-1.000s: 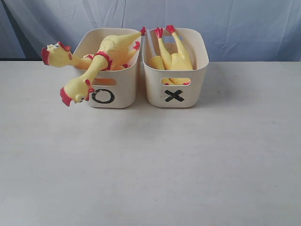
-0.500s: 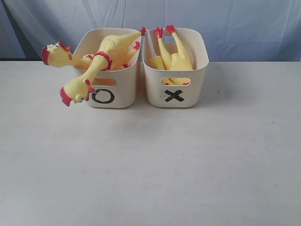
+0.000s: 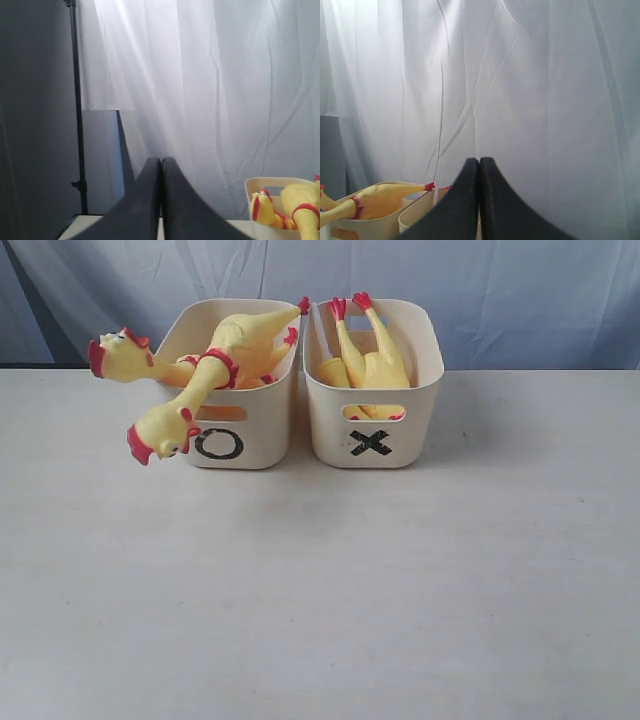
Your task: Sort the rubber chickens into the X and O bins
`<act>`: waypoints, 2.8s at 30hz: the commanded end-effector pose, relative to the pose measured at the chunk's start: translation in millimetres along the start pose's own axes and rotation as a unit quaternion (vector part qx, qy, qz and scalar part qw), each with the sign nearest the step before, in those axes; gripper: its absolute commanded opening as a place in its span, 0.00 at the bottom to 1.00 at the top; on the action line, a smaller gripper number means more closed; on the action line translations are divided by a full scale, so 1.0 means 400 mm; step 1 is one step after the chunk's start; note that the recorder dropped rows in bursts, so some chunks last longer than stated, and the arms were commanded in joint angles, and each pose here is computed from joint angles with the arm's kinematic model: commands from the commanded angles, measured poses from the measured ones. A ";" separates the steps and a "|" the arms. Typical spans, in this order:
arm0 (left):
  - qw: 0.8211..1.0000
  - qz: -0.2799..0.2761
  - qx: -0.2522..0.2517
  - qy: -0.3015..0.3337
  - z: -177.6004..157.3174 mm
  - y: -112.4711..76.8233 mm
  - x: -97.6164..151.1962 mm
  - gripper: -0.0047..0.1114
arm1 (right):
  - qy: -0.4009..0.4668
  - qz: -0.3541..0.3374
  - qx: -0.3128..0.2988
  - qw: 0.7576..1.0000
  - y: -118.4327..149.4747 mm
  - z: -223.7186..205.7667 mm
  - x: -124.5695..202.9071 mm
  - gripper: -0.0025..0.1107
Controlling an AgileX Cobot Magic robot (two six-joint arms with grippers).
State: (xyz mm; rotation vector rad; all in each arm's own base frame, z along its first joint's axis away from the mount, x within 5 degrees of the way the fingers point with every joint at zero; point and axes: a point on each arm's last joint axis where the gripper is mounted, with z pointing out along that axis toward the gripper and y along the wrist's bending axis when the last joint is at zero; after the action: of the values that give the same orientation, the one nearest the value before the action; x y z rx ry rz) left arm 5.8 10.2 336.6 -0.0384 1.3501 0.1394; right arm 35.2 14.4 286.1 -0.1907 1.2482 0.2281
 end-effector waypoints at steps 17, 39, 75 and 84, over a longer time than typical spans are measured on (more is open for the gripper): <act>1.000 0.017 -0.016 -0.004 -0.004 0.003 -0.002 0.04 | 0.001 -0.009 0.020 1.000 -0.005 -0.002 0.004 0.01; 0.993 -0.111 0.043 0.001 0.044 -0.039 0.150 0.04 | 0.033 -0.006 0.007 0.999 0.000 0.000 0.062 0.01; 0.990 -0.107 0.047 0.084 0.051 -0.056 0.332 0.04 | 0.196 -0.722 -0.154 0.646 -0.017 -0.034 0.245 0.01; 0.985 -0.101 0.040 0.137 0.046 -0.055 0.356 0.04 | 0.208 -0.715 -0.169 0.645 -0.016 -0.039 0.253 0.01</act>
State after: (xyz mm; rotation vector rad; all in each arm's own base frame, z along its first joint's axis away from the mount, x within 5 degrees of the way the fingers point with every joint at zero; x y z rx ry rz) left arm 56.7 1.2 206.1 -0.1240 1.5720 -0.0970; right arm 53.2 11.4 185.6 -1.5606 1.1320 -1.0391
